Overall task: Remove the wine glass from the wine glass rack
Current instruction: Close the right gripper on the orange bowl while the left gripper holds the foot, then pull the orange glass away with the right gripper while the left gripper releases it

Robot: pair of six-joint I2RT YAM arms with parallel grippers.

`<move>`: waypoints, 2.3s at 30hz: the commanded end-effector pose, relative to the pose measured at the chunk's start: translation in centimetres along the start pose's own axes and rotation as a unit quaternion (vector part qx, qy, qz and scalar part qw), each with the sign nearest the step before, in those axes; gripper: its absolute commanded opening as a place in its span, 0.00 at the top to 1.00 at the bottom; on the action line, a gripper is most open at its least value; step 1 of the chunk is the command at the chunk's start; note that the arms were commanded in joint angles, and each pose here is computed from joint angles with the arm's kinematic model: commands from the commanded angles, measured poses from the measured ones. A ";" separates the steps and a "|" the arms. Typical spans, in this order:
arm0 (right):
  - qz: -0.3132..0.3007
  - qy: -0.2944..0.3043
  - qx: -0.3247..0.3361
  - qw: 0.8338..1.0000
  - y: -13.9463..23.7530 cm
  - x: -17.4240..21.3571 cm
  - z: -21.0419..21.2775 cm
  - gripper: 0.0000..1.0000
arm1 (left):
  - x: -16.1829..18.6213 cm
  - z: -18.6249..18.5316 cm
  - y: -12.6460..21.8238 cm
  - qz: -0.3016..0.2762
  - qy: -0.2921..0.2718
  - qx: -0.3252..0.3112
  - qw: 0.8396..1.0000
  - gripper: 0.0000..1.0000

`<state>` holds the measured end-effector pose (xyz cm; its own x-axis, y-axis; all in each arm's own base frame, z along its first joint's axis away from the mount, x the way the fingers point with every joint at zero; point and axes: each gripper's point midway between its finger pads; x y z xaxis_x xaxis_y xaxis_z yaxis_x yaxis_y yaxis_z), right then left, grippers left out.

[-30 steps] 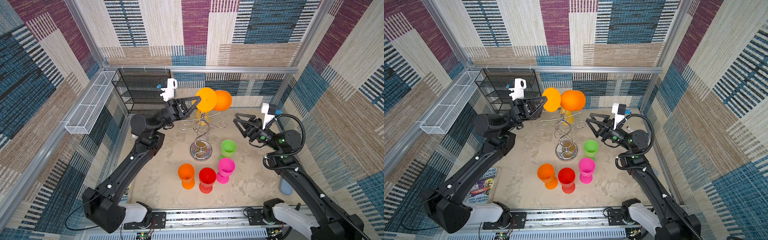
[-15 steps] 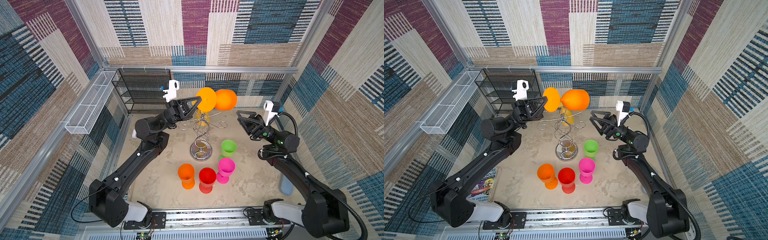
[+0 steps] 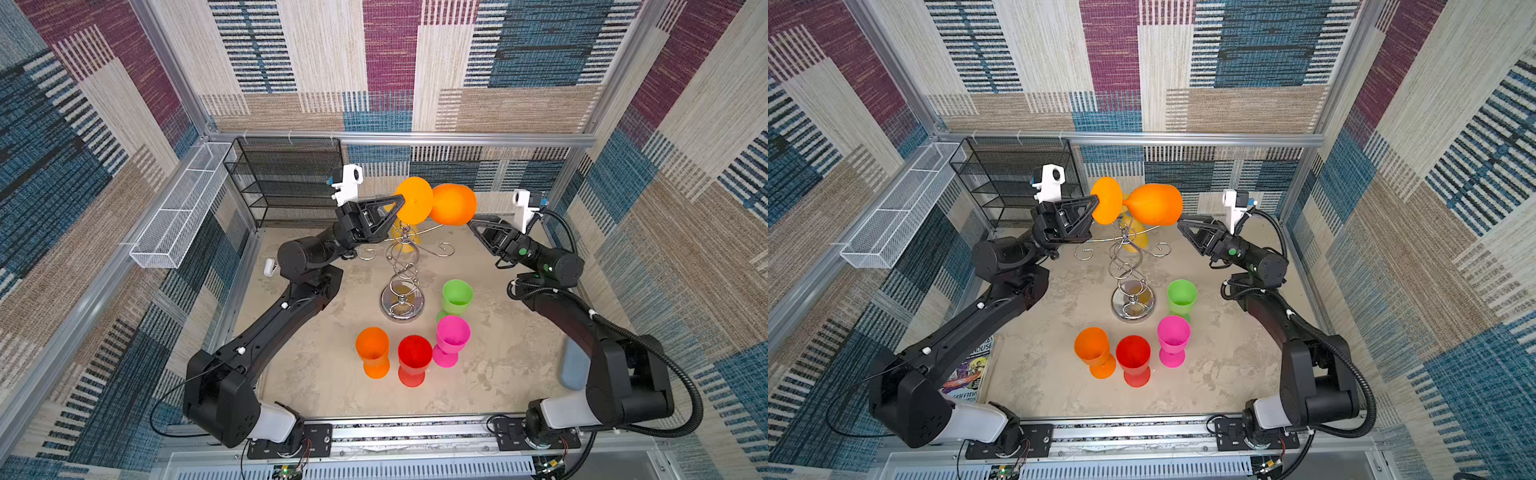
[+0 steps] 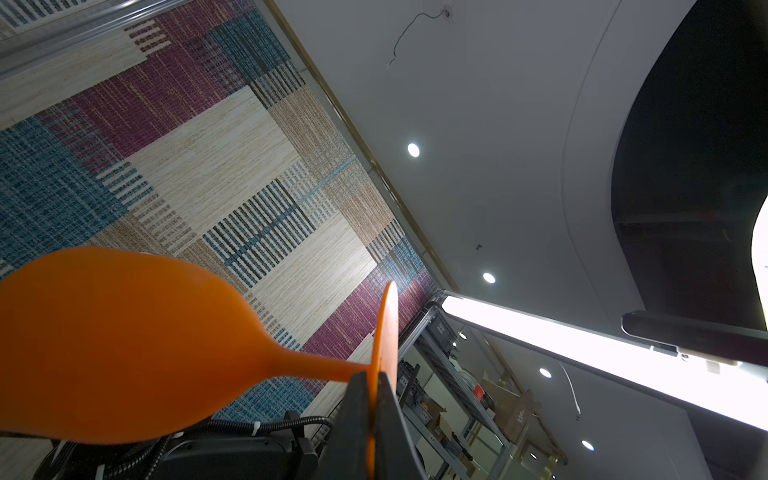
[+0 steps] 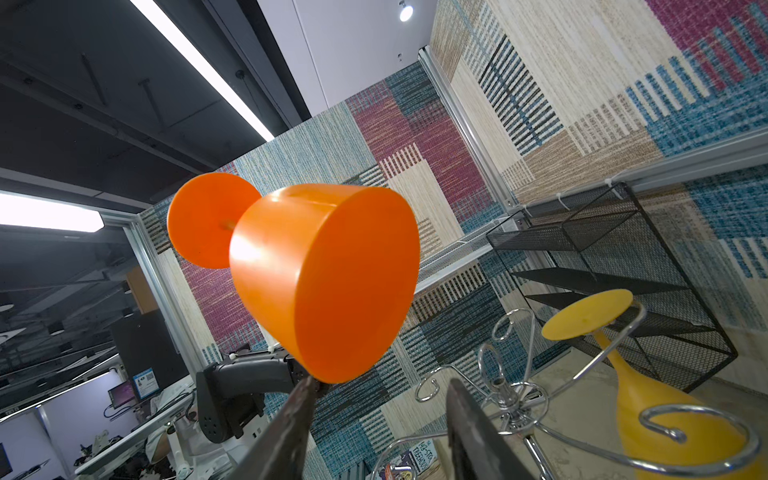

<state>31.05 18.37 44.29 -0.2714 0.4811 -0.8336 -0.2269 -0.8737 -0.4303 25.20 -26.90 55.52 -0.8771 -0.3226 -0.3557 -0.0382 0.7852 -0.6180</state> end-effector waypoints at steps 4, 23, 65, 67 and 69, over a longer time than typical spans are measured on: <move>-0.021 0.130 -0.092 0.987 0.4 -1.0 5.8 0.48 | -0.1 -0.5 0.0 -0.003 -0.003 0.022 1.000 1.00; -0.025 0.162 -0.112 0.980 0.0 -2.4 8.0 0.49 | -0.6 1.2 0.0 -0.015 0.023 0.024 0.999 1.00; -0.046 0.148 -0.085 0.984 0.1 -3.5 7.9 0.99 | -0.6 2.4 -0.5 -0.010 0.043 0.035 0.998 0.69; -0.045 0.152 -0.076 0.984 0.0 -3.7 7.8 1.00 | -0.6 2.4 -0.5 -0.010 0.041 0.035 0.998 0.68; -0.046 0.155 -0.064 0.985 -0.1 -4.0 7.7 1.00 | -0.5 2.4 -0.5 -0.008 0.039 0.034 0.999 0.66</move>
<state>27.00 17.88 48.71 -0.1468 0.4933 -0.8574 -0.1592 -0.8673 -0.4717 29.41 -29.04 53.07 -0.9406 -0.2959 -0.1663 -0.1239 0.7555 -0.6433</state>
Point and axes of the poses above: each gripper's point midway between its finger pads, its own y axis back along the fingers, its own z axis along the line the jaws close on, x = y × z, and after that the axes turned 8 degrees about y, right-handed
